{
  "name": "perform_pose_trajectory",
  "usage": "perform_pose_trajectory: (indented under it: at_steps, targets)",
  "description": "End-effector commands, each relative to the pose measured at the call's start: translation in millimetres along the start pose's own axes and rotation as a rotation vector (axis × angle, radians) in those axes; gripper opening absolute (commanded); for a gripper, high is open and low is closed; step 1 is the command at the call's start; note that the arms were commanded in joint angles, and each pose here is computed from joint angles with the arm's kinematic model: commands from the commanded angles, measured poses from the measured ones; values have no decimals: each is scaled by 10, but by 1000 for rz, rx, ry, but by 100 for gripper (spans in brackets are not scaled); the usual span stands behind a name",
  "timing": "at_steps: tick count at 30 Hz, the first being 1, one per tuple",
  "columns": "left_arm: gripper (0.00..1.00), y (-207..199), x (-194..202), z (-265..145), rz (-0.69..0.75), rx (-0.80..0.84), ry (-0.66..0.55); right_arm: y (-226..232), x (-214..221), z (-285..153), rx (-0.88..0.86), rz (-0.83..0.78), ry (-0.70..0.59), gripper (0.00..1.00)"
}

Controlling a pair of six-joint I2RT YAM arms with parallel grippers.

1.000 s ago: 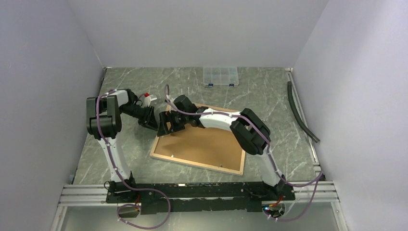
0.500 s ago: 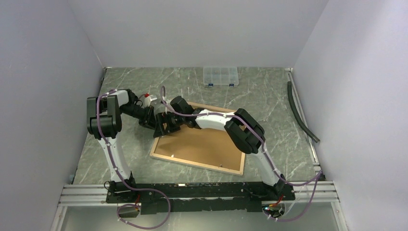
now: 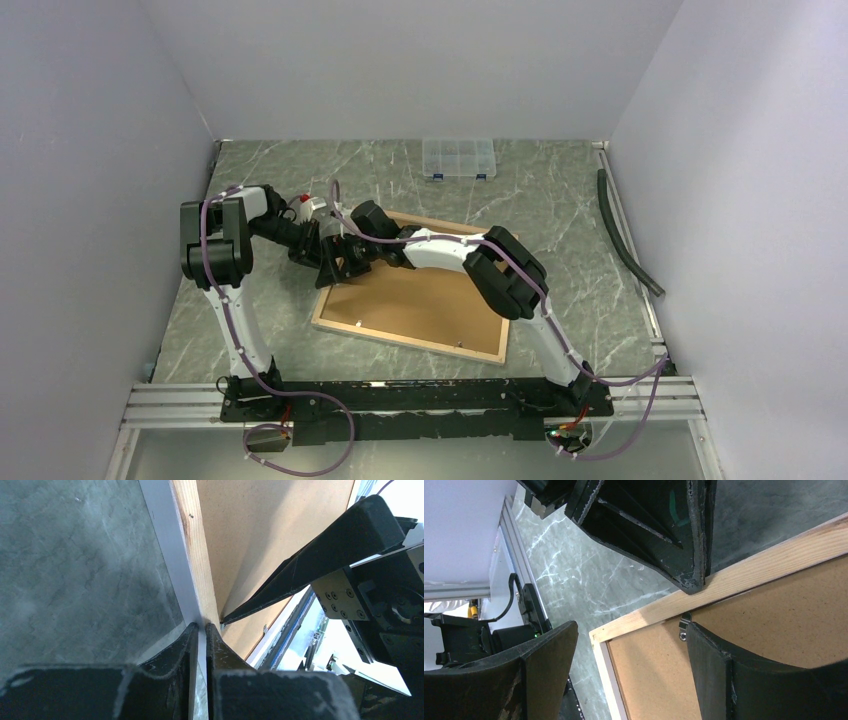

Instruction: Put the photo into the frame

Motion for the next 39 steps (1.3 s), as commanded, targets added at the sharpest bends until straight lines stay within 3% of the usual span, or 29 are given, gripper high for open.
perform_pose_trajectory:
  at_steps: [1, 30, 39]
  targets:
    - [13, 80, -9, 72, 14, -10, 17, 138, -68, 43, -41, -26, -8, 82]
    - [11, 54, -36, 63, 16, -3, 8, 176, -2, 106, -87, -22, 37, 81]
    - [11, -9, -87, -29, 30, -11, -3, 126, -382, -177, -21, -92, -51, 86]
Point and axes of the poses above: each gripper's point midway between its finger pads, its own z axis out along the fingers, its own y axis along the line the jaws close on, x = y × z, the point moved 2 cm from there along -z, back along the fingers
